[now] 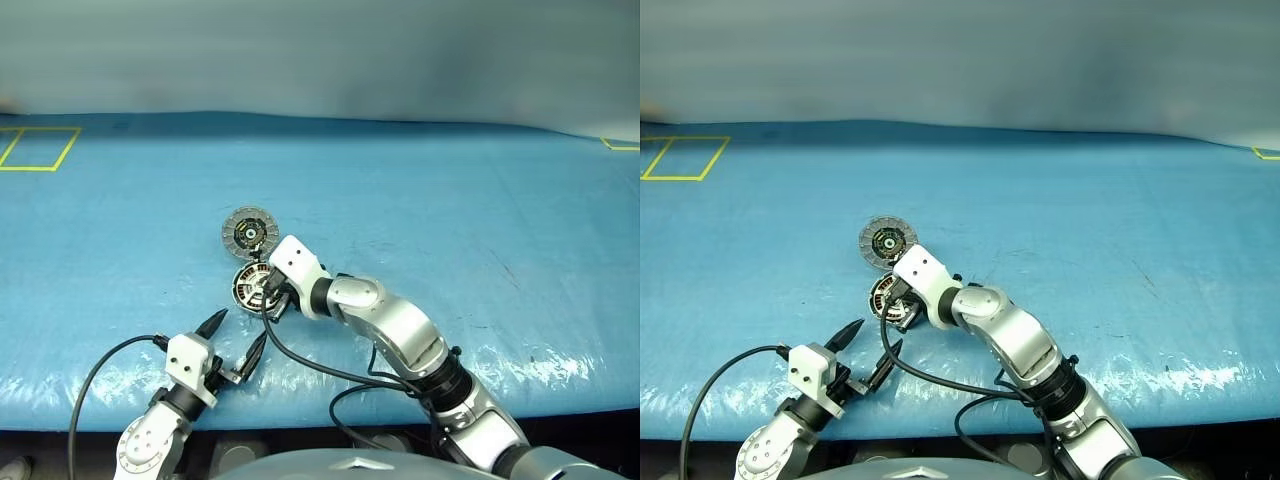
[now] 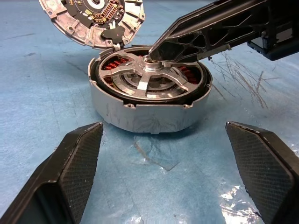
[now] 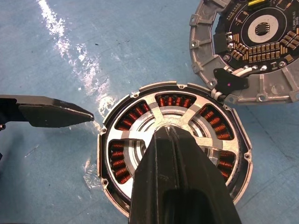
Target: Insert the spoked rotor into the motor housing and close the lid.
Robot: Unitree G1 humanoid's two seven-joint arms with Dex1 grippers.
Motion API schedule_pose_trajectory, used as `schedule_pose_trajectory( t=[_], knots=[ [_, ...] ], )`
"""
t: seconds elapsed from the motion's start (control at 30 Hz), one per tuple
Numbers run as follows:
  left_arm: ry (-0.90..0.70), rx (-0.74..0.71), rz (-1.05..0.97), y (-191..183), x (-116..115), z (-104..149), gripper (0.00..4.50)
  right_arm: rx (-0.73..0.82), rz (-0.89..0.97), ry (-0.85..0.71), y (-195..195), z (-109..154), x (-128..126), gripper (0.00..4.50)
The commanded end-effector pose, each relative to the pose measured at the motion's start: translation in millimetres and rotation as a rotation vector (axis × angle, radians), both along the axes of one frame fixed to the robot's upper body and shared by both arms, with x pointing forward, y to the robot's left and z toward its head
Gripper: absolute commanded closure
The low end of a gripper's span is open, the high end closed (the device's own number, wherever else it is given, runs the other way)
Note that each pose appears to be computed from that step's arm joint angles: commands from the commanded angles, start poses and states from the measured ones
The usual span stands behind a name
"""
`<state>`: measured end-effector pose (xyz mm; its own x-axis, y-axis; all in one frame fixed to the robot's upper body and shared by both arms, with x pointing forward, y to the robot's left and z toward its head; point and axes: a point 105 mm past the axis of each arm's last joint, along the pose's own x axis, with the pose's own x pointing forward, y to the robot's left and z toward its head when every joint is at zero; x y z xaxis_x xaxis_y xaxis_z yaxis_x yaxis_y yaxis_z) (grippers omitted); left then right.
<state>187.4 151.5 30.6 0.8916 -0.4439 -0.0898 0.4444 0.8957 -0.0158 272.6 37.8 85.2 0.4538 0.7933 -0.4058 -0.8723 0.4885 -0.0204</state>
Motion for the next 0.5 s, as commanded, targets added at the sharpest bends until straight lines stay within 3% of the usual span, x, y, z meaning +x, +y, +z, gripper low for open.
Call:
schedule_pose_trajectory(
  t=[0.03, 0.17, 0.27, 0.37, 0.5],
  knots=[
    [-0.054, -0.007, -0.009, -1, 0, 17, 0.00, -0.024, -0.009, 0.033, -5, -16, -4, 4.46],
    [-0.048, 0.001, -0.002, 2, -1, 18, 0.00, -0.043, -0.040, 0.056, -12, -31, -6, 4.46],
    [-0.043, 0.004, -0.006, 3, -2, 19, 0.00, 0.000, -0.021, 0.066, -4, -27, -12, 4.46],
    [-0.038, 0.007, -0.014, 3, -2, 19, 0.00, -0.061, -0.052, 0.024, -4, -33, -6, 4.46],
    [-0.056, 0.001, -0.023, 3, -2, 24, 0.00, 0.064, 0.021, 0.004, 9, -6, -14, 4.46]
  ],
)
